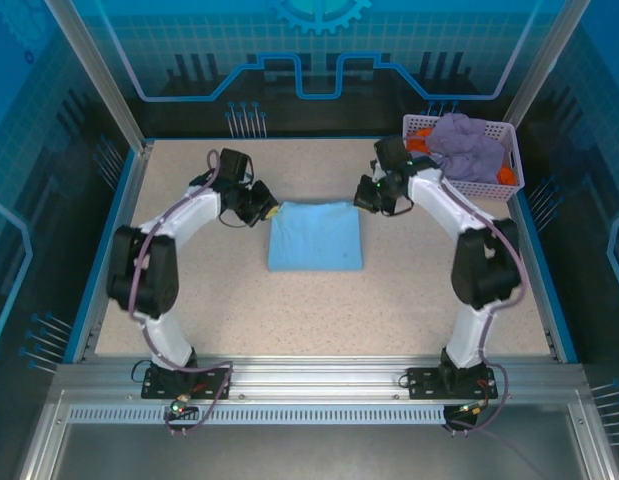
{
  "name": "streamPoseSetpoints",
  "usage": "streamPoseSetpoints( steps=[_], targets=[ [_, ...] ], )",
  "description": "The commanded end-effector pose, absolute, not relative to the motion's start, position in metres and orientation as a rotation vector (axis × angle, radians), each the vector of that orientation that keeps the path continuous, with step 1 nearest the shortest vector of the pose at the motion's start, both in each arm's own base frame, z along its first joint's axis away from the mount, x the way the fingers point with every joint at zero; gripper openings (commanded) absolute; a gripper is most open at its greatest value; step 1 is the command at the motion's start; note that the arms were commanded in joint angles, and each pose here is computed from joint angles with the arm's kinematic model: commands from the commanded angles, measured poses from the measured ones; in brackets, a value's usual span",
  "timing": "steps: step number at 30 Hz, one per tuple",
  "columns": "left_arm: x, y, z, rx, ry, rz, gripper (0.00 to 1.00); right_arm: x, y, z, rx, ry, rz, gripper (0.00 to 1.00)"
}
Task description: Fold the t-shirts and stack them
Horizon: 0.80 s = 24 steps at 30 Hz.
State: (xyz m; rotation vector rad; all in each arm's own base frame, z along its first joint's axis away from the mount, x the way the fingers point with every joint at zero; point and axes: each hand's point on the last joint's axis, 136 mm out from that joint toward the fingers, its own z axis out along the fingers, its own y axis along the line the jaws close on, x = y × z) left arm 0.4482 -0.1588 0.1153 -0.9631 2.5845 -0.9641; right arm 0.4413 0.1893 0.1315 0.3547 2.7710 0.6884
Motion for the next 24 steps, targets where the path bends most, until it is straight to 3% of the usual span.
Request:
streamPoseSetpoints(
  steps=[1, 2, 3, 5, 8, 14, 17, 20, 24],
  targets=[
    [0.485, -0.148, 0.096, -1.036, 2.582, -0.997, 0.38, 0.469, 0.174, 0.092, 0.499, 2.886, 0.680, 0.14],
    [0.494, -0.142, 0.085, -1.074, 2.591, -0.985, 0.36, 0.479, 0.171, 0.085, 0.543, 2.901, 0.670, 0.38],
    [0.499, -0.133, 0.077, -1.112, 2.593, -0.940, 0.41, 0.487, 0.170, 0.079, 0.556, 2.902, 0.681, 0.48],
    [0.509, -0.118, 0.076, -1.128, 2.575, -0.883, 0.67, 0.500, 0.166, 0.087, 0.581, 2.882, 0.745, 0.58],
    [0.511, -0.105, 0.102, -1.079, 2.529, -0.815, 0.77, 0.503, 0.152, 0.109, 0.571, 2.811, 0.768, 0.66],
    [0.474, -0.132, 0.162, -0.874, 2.466, -0.816, 0.74, 0.449, 0.155, 0.156, 0.457, 2.678, 0.814, 0.56],
    [0.444, -0.179, 0.171, -0.762, 2.443, -0.904, 0.62, 0.417, 0.182, 0.149, 0.363, 2.679, 0.874, 0.48],
    [0.426, -0.226, 0.164, -0.658, 2.469, -0.979, 0.49, 0.401, 0.208, 0.126, 0.338, 2.720, 0.967, 0.30],
    [0.417, -0.268, 0.128, -0.589, 2.584, -1.021, 0.34, 0.396, 0.227, 0.088, 0.347, 2.808, 0.987, 0.22]
  ],
)
